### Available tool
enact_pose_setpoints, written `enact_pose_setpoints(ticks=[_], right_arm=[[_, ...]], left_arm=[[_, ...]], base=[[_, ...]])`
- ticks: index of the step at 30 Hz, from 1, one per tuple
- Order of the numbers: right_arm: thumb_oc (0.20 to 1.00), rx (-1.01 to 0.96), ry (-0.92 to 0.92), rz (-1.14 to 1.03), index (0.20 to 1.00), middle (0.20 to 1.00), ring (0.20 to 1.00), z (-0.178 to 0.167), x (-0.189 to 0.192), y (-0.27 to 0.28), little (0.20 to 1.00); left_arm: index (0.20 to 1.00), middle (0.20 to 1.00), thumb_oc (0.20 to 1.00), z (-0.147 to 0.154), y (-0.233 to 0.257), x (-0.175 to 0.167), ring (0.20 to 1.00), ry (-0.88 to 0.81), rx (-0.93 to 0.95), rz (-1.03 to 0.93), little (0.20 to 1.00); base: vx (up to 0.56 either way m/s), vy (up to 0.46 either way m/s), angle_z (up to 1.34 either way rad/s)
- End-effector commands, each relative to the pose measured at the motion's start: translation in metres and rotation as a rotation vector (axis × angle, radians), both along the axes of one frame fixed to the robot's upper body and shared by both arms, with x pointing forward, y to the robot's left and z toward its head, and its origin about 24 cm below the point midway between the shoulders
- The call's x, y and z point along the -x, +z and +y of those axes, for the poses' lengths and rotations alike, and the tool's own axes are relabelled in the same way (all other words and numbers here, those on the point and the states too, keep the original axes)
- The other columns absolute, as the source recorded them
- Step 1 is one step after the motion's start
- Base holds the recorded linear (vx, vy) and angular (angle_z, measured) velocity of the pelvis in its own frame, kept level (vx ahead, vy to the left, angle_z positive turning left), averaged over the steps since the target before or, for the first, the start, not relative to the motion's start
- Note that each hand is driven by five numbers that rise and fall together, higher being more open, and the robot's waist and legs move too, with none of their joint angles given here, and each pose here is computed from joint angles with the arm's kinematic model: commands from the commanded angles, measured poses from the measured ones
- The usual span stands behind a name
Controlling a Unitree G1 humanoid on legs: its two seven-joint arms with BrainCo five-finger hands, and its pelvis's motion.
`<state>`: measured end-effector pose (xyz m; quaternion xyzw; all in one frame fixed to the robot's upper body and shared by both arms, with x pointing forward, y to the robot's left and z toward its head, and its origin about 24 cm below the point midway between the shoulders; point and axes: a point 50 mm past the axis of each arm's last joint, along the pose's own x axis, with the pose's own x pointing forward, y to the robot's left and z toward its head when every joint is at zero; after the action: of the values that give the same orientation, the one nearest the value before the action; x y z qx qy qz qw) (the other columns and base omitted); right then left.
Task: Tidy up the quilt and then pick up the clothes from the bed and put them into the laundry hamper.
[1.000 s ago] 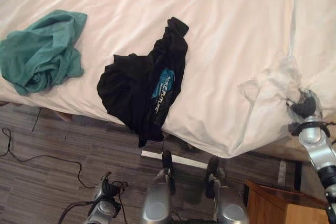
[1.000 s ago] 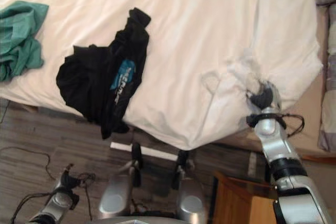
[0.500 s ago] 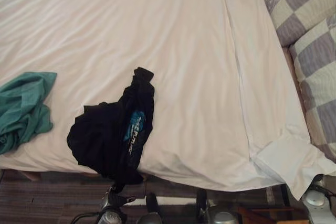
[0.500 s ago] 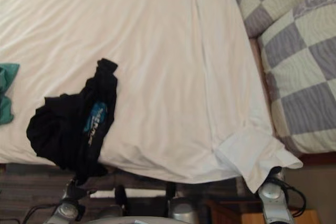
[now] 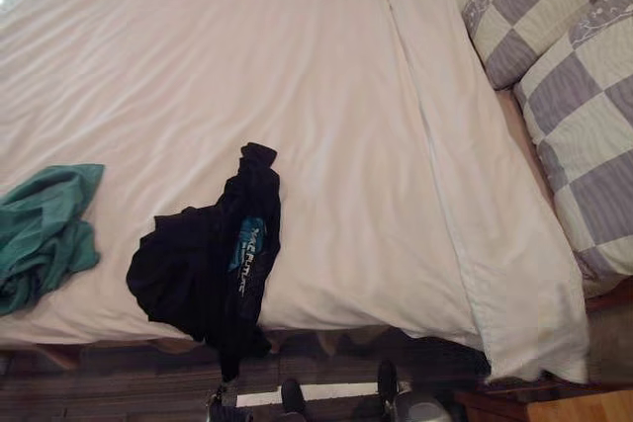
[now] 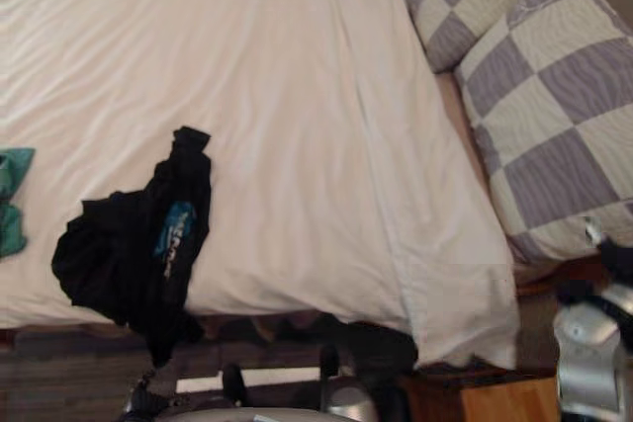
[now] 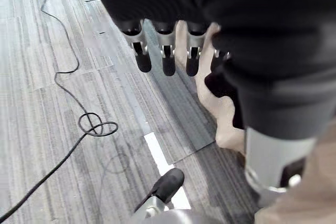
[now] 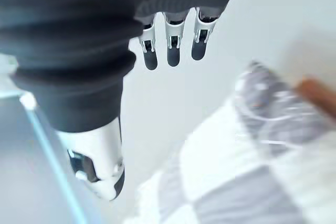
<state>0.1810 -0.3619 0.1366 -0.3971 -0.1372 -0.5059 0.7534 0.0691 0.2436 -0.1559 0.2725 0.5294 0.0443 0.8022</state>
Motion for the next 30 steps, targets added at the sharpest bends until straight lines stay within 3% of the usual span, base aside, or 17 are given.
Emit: enact_pose_setpoints(ticks=[1,2,5,7,11,15,16,17,22,25,26,27,30], right_arm=[[0.884,0.095,0.066,-0.12,0.884,0.884,0.884,0.011,-0.024,0.032,0.884],[0.2,0.077,0.09,-0.104,0.2,0.2,0.2,0.014,-0.031,0.028,0.2],[0.2,-0.003,0.122,-0.011,0.2,0.2,0.2,0.015,-0.051,0.009,0.2],[0.2,-0.195,0.128,-0.022,0.2,0.2,0.2,0.014,-0.062,-0.018,0.2],[0.2,-0.478,0.094,0.053,0.2,0.2,0.2,0.01,-0.05,-0.076,0.2],[0.2,-0.719,-0.003,0.291,0.2,0.2,0.2,0.02,-0.008,-0.158,0.2],[0.2,-0.828,-0.039,0.41,0.2,0.2,0.2,0.034,0.019,-0.193,0.2],[0.2,-0.829,-0.038,0.41,0.2,0.2,0.2,0.035,0.019,-0.193,0.2],[0.2,-1.194,-0.185,0.68,0.2,0.2,0.2,0.083,0.095,-0.27,0.2],[0.2,-1.27,-0.216,0.849,0.2,0.2,0.2,0.101,0.124,-0.288,0.2],[0.661,-1.314,-0.244,0.999,0.661,0.661,0.661,0.111,0.148,-0.299,0.661],[1.0,-1.316,-0.242,1.037,1.0,1.0,1.0,0.113,0.151,-0.3,1.0],[1.0,-1.282,-0.181,1.137,1.0,1.0,1.0,0.112,0.148,-0.301,1.0]], left_arm=[[1.0,1.0,1.0,0.005,0.001,-0.007,1.0,-0.05,-0.054,0.008,1.0],[1.0,1.0,1.0,0.006,0.001,-0.008,1.0,-0.054,-0.055,0.007,1.0],[1.0,1.0,1.0,0.007,0.005,-0.022,1.0,-0.075,-0.061,-0.035,1.0],[1.0,1.0,1.0,0.006,0.011,-0.042,1.0,-0.077,-0.066,-0.106,1.0],[1.0,1.0,1.0,0.01,0.017,-0.057,1.0,-0.001,-0.056,-0.169,1.0],[1.0,1.0,1.0,0.014,0.014,-0.052,1.0,0.064,-0.059,-0.144,1.0],[1.0,1.0,1.0,0.016,0.014,-0.049,1.0,0.097,-0.058,-0.14,1.0],[1.0,1.0,1.0,0.016,0.014,-0.049,1.0,0.097,-0.059,-0.14,1.0],[1.0,1.0,1.0,0.015,0.01,-0.042,1.0,0.123,-0.04,-0.093,1.0],[1.0,1.0,1.0,0.016,0.009,-0.038,1.0,0.095,-0.044,-0.069,1.0],[1.0,1.0,1.0,0.014,0.007,-0.035,1.0,0.062,-0.042,-0.045,1.0],[1.0,1.0,1.0,0.013,0.006,-0.035,1.0,0.058,-0.037,-0.042,1.0],[1.0,1.0,1.0,0.004,0.004,-0.037,1.0,0.01,-0.009,-0.038,1.0]], base=[[-0.03,-0.038,0.1],[-0.05,-0.038,0.16],[-0.16,-0.035,0.16],[-0.25,-0.013,0.3],[-0.11,0.023,0.21],[-0.03,0.056,-0.22],[-0.01,0.064,-0.24],[0.0,0.073,-0.17],[0.04,0.064,-0.1],[0.06,0.022,-0.06],[0.12,0.021,-0.11],[0.13,0.011,-0.16],[0.04,0.034,0.08]])
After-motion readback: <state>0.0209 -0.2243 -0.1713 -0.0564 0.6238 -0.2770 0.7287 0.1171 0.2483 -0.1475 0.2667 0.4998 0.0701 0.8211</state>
